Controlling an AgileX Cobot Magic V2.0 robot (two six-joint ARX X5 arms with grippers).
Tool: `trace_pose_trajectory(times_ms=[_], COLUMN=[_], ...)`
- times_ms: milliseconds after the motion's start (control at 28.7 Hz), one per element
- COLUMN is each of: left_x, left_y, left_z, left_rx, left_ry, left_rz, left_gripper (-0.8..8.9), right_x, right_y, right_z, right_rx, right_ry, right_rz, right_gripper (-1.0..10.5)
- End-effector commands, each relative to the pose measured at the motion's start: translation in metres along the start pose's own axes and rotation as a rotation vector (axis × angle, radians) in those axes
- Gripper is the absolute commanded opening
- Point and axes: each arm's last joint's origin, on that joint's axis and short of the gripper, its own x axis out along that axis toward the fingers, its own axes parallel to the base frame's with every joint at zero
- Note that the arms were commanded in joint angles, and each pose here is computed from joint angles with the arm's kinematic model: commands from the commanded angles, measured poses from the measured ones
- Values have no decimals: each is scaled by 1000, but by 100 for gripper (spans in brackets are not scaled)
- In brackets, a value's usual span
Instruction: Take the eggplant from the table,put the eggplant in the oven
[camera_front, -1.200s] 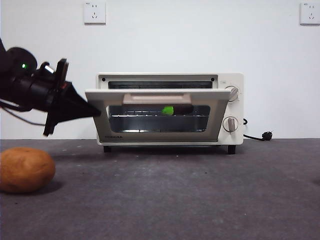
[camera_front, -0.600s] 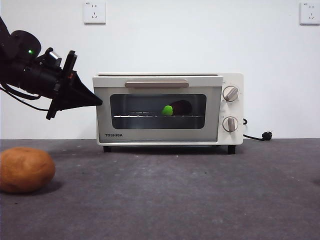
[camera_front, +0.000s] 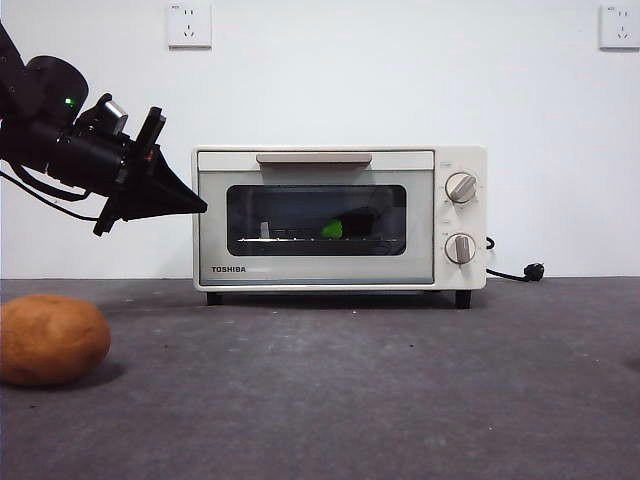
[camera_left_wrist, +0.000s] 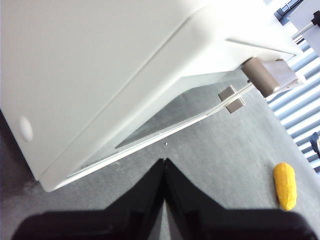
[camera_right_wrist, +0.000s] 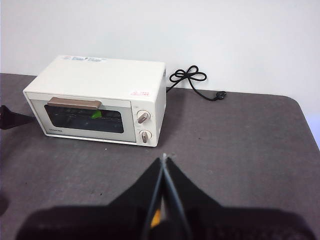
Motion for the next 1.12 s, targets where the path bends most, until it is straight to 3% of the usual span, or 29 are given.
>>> trace_pose_trajectory(times_ms=[35, 244, 419, 663, 837, 1117], left_x=[1, -6, -21, -61, -98, -165], left_y=[-2, -15, -40, -100, -151, -234], left_z=[2, 6, 18, 39, 42, 19], left_rx=[-10, -17, 28, 129, 209, 388], left_ry=[5, 17, -10, -97, -159, -259], left_rz=[-24, -40, -52, -29, 67, 327], left_gripper=[-6, -6, -6, -6, -6, -6], right_x=[0, 0, 0, 0, 0, 0], right_y=[0, 0, 0, 0, 0, 0], right_z=[-3, -3, -3, -3, -3, -3], right_rx=[5, 4, 4, 4, 4, 4], right_ry=[22, 22, 22, 22, 22, 22], right_rz=[-3, -3, -3, -3, -3, -3], right_gripper=[-8, -2, -2, -1, 0, 0])
